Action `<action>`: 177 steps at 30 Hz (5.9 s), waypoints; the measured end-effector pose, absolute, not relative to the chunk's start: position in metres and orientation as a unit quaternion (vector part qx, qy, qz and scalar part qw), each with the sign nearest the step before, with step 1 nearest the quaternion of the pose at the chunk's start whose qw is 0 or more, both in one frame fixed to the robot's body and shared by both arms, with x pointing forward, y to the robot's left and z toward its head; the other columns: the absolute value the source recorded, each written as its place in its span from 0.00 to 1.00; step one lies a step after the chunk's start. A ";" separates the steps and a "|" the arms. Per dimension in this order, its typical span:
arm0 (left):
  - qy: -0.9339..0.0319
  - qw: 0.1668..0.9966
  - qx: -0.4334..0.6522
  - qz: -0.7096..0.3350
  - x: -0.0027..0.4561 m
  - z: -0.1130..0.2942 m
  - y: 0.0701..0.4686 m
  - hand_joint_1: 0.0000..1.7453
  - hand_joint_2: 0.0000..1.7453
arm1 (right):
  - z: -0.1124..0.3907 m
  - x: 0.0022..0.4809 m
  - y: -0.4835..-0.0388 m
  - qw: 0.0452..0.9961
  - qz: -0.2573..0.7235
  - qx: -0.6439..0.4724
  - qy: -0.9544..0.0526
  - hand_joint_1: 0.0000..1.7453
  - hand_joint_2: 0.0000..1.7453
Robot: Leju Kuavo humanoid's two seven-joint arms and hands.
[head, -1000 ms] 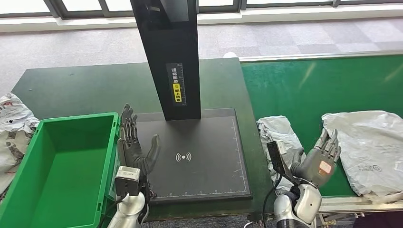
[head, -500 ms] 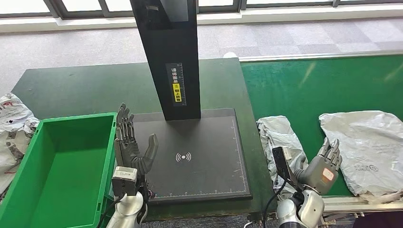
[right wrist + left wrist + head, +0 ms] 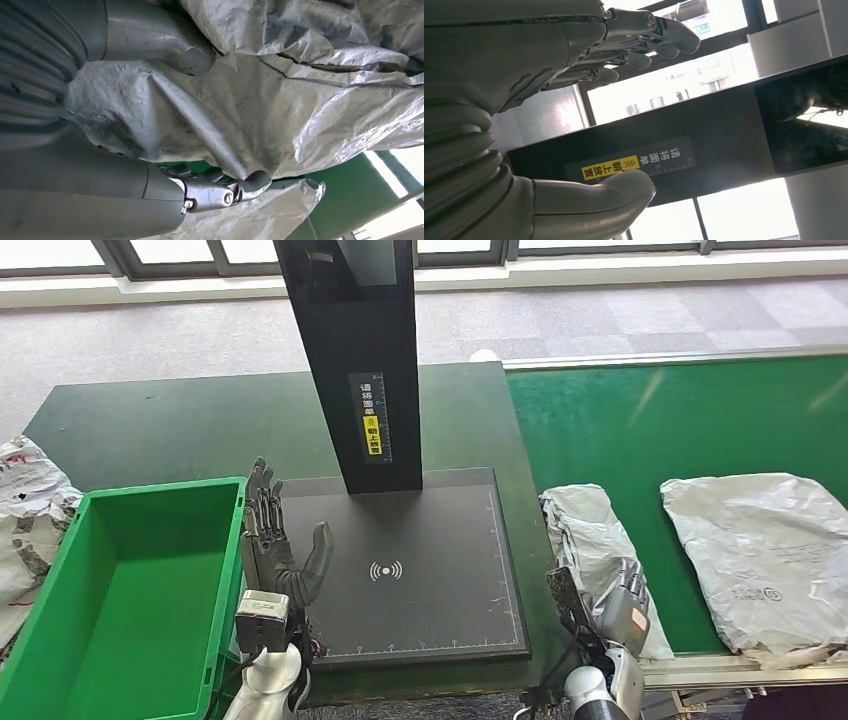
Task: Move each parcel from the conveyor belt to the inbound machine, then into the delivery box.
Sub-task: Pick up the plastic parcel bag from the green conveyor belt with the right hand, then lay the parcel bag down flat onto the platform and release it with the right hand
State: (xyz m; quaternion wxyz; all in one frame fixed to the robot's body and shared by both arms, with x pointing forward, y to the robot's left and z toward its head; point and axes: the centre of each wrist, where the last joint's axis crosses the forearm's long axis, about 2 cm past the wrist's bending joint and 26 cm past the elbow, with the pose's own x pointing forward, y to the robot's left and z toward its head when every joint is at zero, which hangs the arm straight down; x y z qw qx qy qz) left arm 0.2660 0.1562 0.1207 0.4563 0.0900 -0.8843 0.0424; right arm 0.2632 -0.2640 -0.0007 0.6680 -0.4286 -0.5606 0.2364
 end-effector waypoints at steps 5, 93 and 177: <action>-0.884 0.457 0.089 0.042 0.266 0.121 0.156 0.00 1.00 | -0.003 0.264 -0.264 0.674 0.240 -0.422 -0.557 0.00 1.00; -0.879 0.471 0.070 0.026 0.266 0.113 0.155 0.00 1.00 | 0.160 0.284 -0.209 0.302 0.048 -0.353 -0.884 1.00 1.00; -0.727 0.492 0.315 -0.361 0.282 0.067 0.123 0.00 1.00 | 0.047 0.278 -0.129 0.528 0.394 -0.061 -0.750 0.00 0.00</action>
